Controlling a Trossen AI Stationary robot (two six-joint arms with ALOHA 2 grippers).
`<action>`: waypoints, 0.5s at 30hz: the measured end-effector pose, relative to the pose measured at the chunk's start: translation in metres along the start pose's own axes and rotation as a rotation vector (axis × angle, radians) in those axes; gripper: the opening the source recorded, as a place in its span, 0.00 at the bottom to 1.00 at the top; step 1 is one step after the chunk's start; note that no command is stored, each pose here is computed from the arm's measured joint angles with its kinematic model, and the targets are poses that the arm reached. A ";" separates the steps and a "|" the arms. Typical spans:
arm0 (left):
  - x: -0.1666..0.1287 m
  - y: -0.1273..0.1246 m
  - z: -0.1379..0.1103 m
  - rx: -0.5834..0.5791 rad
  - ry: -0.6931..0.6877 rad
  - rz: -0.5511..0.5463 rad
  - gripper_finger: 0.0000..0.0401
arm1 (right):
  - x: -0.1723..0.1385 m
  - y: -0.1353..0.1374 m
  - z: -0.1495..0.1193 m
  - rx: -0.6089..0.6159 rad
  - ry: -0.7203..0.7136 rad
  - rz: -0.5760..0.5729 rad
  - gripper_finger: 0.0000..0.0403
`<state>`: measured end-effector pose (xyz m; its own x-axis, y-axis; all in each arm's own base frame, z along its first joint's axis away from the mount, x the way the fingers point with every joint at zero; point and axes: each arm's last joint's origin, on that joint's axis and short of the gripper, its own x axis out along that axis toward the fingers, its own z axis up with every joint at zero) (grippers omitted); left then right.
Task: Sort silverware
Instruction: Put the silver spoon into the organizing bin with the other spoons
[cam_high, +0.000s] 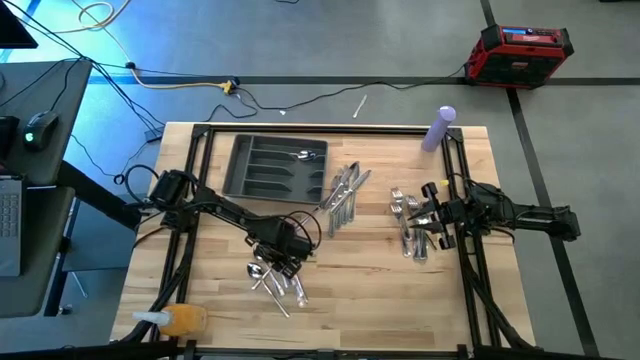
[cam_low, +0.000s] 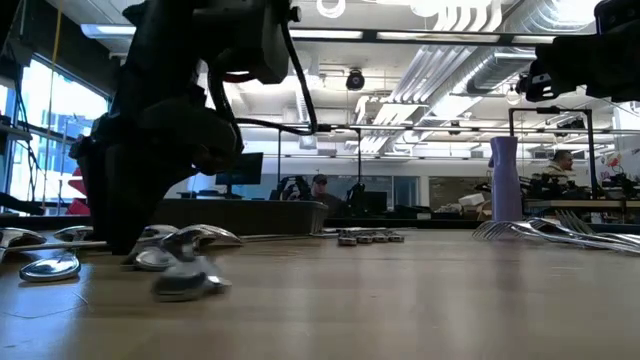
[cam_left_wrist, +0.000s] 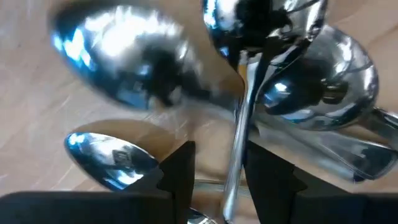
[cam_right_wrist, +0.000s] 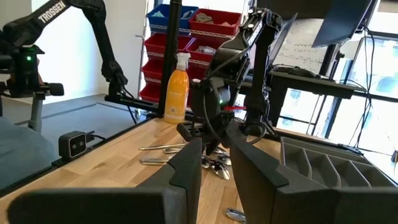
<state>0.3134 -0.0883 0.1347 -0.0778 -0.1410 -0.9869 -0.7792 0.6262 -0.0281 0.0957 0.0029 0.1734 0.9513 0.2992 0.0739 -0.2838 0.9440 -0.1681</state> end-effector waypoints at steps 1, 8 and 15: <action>0.000 0.000 0.001 -0.004 0.000 0.000 0.24 | 0.000 0.000 0.000 0.000 -0.001 -0.001 0.18; -0.007 -0.005 0.004 0.003 -0.012 -0.004 0.03 | 0.000 0.000 0.000 -0.001 -0.002 0.000 0.18; -0.056 -0.016 0.006 0.031 -0.067 0.073 0.01 | 0.000 0.000 0.000 -0.001 -0.002 -0.001 0.18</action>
<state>0.3342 -0.0858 0.1893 -0.0911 -0.0429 -0.9949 -0.7530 0.6567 0.0407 0.0957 0.0028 0.1736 0.9514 0.2985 0.0757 -0.2828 0.9442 -0.1689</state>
